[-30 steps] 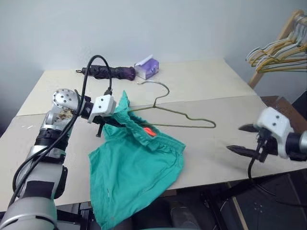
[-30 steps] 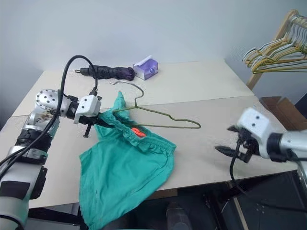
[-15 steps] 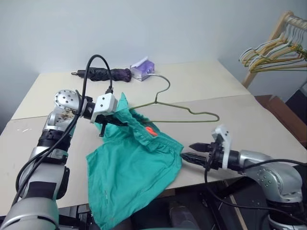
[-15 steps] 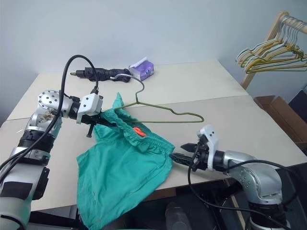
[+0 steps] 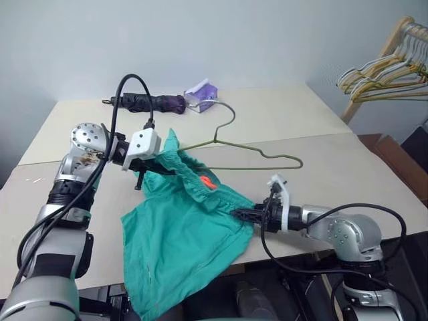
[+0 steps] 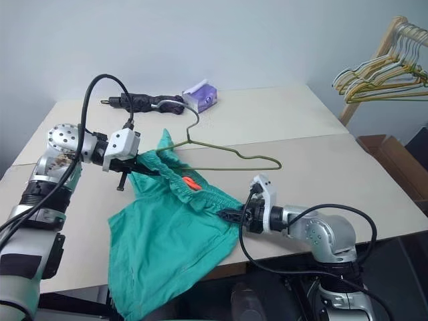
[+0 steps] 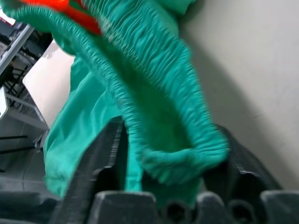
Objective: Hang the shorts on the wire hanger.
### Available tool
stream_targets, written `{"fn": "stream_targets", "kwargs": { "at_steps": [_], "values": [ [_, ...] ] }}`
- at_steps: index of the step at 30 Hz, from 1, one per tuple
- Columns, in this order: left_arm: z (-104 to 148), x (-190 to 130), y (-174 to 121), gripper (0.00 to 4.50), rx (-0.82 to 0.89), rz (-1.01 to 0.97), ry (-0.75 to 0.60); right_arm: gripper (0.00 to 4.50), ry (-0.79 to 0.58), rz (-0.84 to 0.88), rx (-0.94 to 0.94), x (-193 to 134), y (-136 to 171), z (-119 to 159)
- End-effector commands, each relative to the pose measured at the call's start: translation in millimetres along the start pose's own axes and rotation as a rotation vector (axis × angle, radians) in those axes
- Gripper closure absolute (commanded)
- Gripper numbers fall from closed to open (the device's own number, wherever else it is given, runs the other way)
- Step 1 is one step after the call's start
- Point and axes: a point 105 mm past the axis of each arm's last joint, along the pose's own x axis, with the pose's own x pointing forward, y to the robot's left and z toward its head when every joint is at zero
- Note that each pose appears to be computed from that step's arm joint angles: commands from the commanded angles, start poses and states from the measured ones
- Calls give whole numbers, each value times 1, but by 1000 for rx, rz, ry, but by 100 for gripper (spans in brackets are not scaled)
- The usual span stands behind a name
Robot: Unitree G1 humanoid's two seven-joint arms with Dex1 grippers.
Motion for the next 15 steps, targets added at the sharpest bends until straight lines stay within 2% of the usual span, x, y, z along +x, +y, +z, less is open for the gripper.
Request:
{"fn": "stream_targets", "kwargs": {
  "at_steps": [1,5,15],
  "values": [
    [10,-13,7,450,35,55,-16,316,-54,11,-27,-11,1,12],
    [5,-27,7,450,14,73,14,444,-65,-36,-56,-22,-7,17],
    [-3,-58,-3,450,-46,56,102,448,-116,-234,-160,-55,-43,40]
  ]
}}
